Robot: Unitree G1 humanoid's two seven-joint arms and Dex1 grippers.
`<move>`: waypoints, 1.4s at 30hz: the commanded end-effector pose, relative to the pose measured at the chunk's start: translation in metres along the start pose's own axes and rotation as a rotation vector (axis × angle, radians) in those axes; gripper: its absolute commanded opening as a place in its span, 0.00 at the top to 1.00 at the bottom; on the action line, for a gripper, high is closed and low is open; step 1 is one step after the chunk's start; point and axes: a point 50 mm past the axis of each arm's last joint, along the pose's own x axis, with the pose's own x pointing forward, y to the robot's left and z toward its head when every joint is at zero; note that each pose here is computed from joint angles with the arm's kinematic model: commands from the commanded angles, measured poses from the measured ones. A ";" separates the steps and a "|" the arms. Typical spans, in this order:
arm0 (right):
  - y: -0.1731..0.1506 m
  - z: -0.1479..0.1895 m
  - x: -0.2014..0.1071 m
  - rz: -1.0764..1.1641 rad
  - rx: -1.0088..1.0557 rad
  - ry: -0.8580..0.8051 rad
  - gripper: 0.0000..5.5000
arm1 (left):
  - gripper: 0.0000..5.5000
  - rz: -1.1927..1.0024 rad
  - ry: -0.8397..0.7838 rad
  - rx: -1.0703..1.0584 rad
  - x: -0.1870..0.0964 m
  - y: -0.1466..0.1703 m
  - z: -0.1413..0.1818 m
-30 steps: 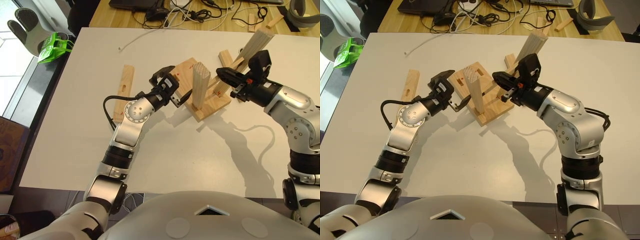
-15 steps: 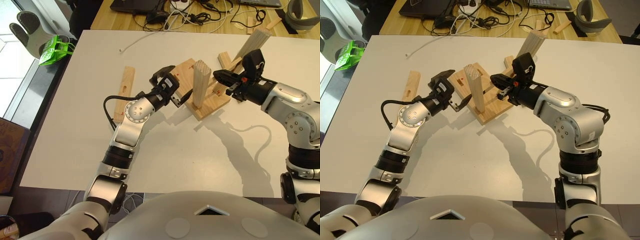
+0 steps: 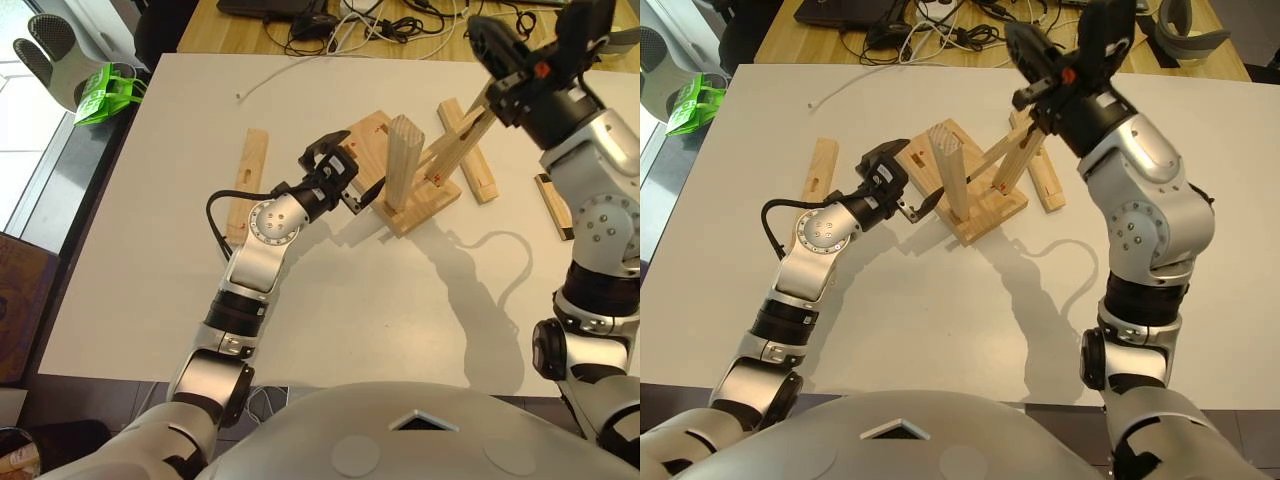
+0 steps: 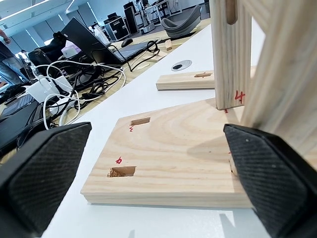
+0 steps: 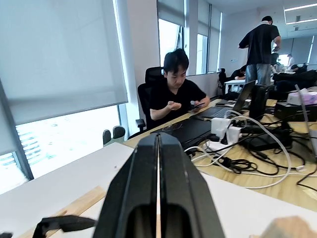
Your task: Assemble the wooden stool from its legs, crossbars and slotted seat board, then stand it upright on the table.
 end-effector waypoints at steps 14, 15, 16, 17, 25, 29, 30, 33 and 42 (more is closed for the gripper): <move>-0.009 -0.154 -0.072 0.136 -0.056 0.883 1.00 | 0.10 -0.018 -0.024 0.021 0.004 -0.005 0.008; -0.008 -0.153 -0.070 0.136 -0.060 0.870 1.00 | 0.10 -0.019 -0.023 0.021 0.004 -0.005 0.008; -0.007 -0.153 -0.068 0.136 -0.064 0.860 1.00 | 0.10 -0.020 -0.023 0.022 0.004 -0.005 0.008; -0.006 -0.144 -0.059 0.140 -0.085 0.771 1.00 | 0.10 -0.020 -0.023 0.023 0.004 -0.005 0.008; 0.004 -0.031 -0.007 0.015 -0.291 0.010 1.00 | 0.10 0.048 -0.083 -0.001 0.010 -0.001 0.019; 0.024 0.019 0.011 -0.020 -0.357 -0.202 1.00 | 0.10 0.129 -0.100 -0.020 0.006 0.007 0.025; 0.026 0.027 0.014 -0.026 -0.369 -0.225 1.00 | 0.10 0.146 -0.097 -0.016 0.004 0.011 0.025; 0.027 0.023 0.018 -0.028 -0.360 -0.146 1.00 | 0.10 0.225 -0.077 -0.003 -0.001 0.024 0.022; 0.001 -0.210 -0.104 -0.052 0.051 1.037 1.00 | 0.10 0.589 -0.037 -0.080 -0.017 0.068 0.014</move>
